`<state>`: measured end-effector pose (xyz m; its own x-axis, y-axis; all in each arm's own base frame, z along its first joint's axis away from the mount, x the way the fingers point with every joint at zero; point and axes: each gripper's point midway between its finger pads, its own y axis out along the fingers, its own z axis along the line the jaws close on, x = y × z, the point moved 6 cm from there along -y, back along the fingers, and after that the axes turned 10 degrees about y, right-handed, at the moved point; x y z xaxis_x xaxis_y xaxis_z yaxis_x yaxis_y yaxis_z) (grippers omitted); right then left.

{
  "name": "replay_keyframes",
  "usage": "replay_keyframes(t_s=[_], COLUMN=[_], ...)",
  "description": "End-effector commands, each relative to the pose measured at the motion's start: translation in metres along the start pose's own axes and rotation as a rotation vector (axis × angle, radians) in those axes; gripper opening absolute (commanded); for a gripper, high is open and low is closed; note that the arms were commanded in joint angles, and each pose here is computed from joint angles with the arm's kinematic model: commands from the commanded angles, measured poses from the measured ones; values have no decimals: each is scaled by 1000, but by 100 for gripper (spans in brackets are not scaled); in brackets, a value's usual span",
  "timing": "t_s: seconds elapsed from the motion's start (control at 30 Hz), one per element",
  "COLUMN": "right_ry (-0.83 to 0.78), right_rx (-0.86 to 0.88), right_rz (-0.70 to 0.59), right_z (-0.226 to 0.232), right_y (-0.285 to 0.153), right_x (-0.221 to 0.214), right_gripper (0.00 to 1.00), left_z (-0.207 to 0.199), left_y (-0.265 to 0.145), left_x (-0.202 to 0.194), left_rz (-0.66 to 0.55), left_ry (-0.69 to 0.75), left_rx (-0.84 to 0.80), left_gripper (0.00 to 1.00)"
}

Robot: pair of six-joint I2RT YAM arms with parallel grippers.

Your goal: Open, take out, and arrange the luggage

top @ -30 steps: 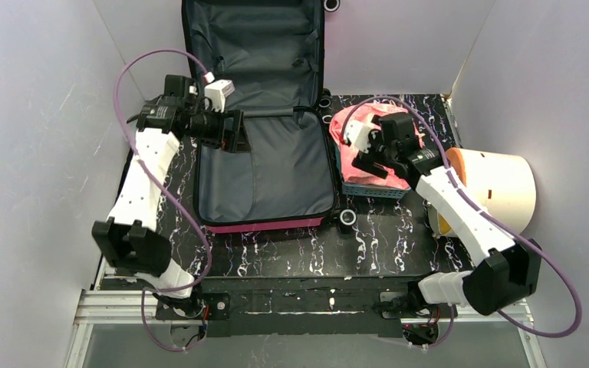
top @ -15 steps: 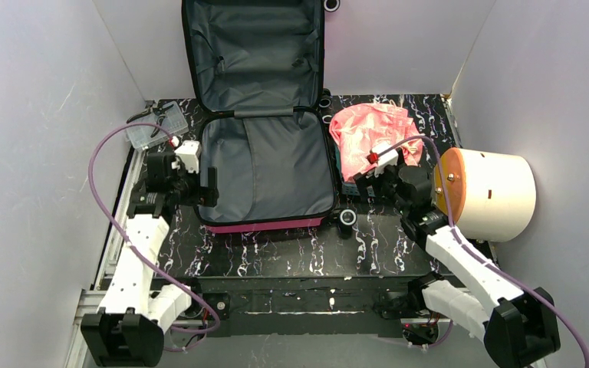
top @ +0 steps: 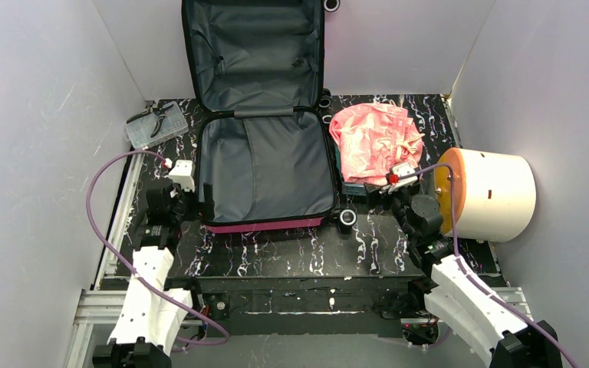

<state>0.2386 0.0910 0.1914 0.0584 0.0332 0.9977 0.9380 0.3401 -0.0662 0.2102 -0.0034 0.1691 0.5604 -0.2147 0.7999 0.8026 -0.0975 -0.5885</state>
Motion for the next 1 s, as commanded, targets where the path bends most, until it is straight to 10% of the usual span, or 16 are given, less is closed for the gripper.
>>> replay_keyframes(t_s=[0.0, 0.27, 0.97], right_ry=[65, 129, 143], right_rx=[9, -138, -351], right_rz=[-172, -255, -213], right_z=[1, -16, -39], right_y=[-8, -27, -33], right_x=[23, 16, -10], right_gripper=[98, 98, 98], left_z=[-2, -18, -9], left_y=[-12, -26, -11], left_x=[7, 1, -23], left_rz=[-125, -461, -407], left_ry=[49, 195, 6], left_rx=[-1, -27, 83], left_gripper=[98, 98, 98])
